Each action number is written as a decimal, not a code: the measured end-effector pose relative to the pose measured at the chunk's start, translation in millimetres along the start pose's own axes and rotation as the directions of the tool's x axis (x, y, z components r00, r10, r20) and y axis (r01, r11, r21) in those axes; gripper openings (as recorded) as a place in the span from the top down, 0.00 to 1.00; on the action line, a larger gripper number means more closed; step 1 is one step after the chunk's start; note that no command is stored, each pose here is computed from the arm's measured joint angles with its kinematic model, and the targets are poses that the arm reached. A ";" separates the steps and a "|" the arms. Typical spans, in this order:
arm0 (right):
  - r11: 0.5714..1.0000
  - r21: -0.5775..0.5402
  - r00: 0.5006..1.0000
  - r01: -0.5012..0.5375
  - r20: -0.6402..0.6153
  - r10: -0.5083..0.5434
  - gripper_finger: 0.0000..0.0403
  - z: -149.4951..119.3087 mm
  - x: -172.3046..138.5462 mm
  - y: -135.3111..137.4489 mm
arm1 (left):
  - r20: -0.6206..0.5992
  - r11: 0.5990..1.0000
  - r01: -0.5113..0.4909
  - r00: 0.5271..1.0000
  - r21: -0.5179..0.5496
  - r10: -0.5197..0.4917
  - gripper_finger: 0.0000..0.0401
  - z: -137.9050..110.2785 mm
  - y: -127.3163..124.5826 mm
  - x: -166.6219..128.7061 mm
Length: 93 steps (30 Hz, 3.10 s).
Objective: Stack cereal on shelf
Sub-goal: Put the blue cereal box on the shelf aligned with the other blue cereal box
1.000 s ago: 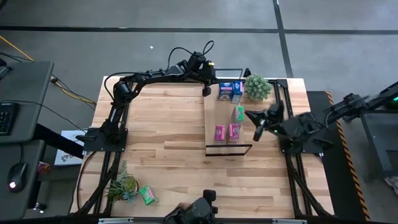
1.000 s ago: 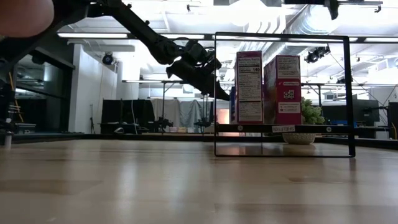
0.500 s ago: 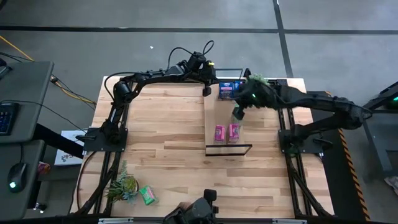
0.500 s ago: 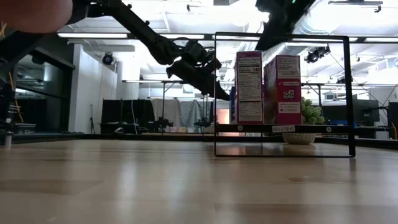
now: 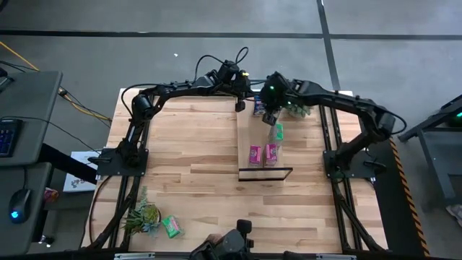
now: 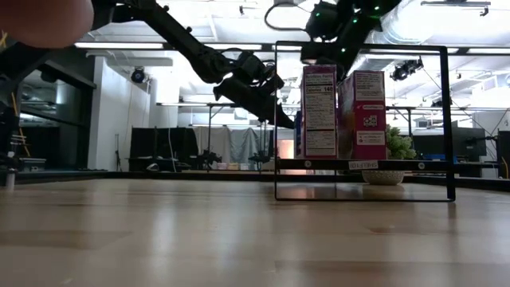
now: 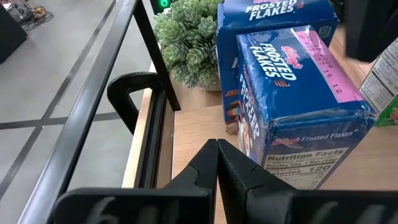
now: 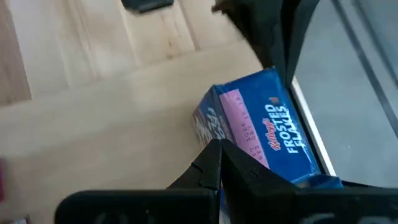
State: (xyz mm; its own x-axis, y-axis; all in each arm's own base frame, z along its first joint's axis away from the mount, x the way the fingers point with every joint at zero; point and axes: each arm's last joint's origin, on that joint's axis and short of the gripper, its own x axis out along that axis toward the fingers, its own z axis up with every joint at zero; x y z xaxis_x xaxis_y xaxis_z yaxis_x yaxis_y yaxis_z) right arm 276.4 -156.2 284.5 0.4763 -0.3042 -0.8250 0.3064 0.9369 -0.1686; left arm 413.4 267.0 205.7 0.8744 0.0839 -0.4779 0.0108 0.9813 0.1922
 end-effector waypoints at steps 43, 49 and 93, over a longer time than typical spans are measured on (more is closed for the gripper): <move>0.994 -0.088 0.970 0.069 -0.227 -0.087 1.00 3.4 1.3 -14.1 | -0.055 0.997 0.072 0.996 0.032 -0.070 1.00 12.2 -18.6 -6.5; 0.993 -0.089 0.971 0.072 -0.220 -0.090 1.00 4.1 1.5 -14.3 | -0.079 0.995 0.099 0.992 0.002 -0.099 1.00 11.0 -23.8 -5.3; 0.995 -0.065 0.997 0.074 -0.025 -0.076 1.00 8.4 -49.9 -10.4 | -0.073 0.986 0.165 0.983 -0.025 -0.167 1.00 22.1 -44.4 -1.9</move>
State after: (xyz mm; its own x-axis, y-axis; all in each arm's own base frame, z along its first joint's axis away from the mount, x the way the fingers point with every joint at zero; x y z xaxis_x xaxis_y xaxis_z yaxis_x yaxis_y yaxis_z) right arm 256.4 -152.1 331.9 0.4311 -0.3703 -0.8228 0.2869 0.9208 -0.2641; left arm 421.9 219.4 217.0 0.8224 -0.0685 -0.5647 0.1429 0.9858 0.0886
